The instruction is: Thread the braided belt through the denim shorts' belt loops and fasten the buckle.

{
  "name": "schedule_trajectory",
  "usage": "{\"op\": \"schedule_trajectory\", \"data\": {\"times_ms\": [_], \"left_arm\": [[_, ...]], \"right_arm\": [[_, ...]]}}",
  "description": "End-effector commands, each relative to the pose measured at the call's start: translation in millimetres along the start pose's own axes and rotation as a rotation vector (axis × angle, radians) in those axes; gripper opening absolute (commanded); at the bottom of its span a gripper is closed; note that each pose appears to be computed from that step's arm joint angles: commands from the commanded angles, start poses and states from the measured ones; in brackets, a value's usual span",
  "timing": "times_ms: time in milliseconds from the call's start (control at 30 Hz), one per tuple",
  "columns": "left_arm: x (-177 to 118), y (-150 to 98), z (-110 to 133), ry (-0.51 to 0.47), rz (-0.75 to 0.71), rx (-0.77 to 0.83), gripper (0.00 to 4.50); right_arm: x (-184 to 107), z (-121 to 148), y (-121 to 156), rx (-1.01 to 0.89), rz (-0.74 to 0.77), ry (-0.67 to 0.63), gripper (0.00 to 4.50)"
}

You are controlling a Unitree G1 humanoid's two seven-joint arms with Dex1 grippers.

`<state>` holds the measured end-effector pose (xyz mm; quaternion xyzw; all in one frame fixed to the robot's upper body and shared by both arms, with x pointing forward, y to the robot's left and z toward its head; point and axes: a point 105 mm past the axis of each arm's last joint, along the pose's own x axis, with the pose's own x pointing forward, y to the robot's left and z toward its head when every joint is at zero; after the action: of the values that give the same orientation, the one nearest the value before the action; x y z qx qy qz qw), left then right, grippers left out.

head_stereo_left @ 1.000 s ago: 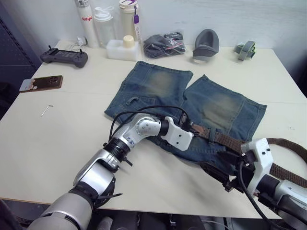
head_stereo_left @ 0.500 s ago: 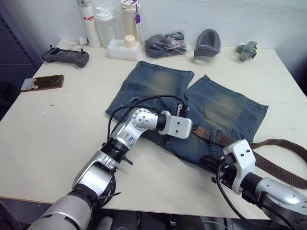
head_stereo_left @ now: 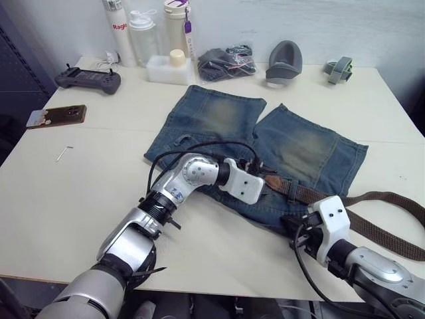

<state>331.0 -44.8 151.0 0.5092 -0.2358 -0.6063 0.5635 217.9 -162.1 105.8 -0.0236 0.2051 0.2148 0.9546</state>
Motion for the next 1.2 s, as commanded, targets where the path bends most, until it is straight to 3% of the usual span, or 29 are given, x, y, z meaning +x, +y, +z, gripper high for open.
{"op": "schedule_trajectory", "data": {"times_ms": [33, 333, 567, 700, 800, 1200], "left_arm": [[1, 10, -2, 0.028, 0.029, 0.043, 2.59], [19, -8, -3, 0.043, -0.083, 0.072, 2.59], [37, 4, 1, 0.067, -0.047, 0.112, 2.59], [41, 1, 1, 0.068, -0.057, 0.099, 1.49], [38, 4, 3, 0.054, -0.041, 0.107, 0.16], [-8, 49, 9, 0.078, 0.084, 0.156, 0.06]], "right_arm": [[-1, -8, 7, 0.006, 0.024, 0.029, 0.00], [0, -5, 8, 0.007, 0.012, 0.011, 0.00], [2, -4, 12, 0.012, 0.017, 0.002, 0.00], [2, -2, 14, 0.011, 0.023, -0.004, 0.00], [2, -4, 14, 0.011, 0.022, 0.003, 0.00], [10, -8, 7, 0.020, 0.016, 0.037, 0.00]]}}
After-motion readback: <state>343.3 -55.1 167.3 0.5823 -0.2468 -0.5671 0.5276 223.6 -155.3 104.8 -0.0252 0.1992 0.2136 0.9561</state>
